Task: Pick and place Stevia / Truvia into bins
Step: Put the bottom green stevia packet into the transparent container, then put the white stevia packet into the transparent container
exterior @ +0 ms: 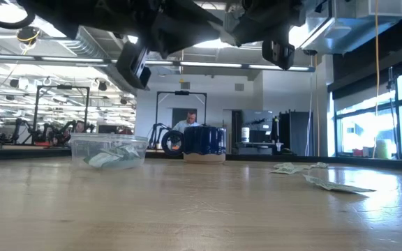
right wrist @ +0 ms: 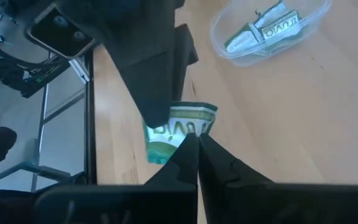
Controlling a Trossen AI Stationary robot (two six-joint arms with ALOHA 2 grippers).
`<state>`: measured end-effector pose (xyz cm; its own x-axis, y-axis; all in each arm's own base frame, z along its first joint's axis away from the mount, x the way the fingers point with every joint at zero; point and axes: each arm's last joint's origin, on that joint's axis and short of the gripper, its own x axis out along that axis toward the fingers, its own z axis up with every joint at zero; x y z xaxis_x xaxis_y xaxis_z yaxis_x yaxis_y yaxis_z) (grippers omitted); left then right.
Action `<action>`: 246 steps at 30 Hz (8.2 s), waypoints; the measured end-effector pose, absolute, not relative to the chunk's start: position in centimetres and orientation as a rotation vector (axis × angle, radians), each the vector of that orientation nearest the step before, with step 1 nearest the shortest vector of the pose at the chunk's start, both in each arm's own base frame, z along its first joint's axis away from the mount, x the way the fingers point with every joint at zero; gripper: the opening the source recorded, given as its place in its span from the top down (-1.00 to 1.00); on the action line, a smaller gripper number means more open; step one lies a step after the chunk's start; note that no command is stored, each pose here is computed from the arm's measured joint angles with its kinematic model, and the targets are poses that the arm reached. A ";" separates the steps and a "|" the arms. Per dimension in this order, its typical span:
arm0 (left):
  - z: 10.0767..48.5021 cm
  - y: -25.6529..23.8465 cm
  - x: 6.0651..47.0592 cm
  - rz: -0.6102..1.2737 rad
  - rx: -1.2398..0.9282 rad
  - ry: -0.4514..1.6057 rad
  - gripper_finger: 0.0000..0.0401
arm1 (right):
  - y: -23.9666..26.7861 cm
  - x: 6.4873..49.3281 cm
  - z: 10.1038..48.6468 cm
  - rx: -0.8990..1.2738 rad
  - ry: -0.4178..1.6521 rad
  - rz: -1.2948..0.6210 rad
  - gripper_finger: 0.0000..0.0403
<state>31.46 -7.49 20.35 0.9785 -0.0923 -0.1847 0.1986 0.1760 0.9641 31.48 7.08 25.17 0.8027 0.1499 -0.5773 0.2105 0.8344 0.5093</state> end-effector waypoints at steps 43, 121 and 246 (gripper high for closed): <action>18.9 -4.9 27.9 0.187 0.553 0.683 0.98 | 6.3 29.4 22.3 0.320 0.916 -0.041 0.07; 21.3 1.1 22.9 0.186 -0.173 0.913 0.63 | 10.8 30.2 12.0 0.071 1.207 0.123 0.69; 17.2 2.0 24.6 0.133 -0.430 1.095 0.98 | 2.2 30.2 22.9 0.171 0.867 -0.168 0.11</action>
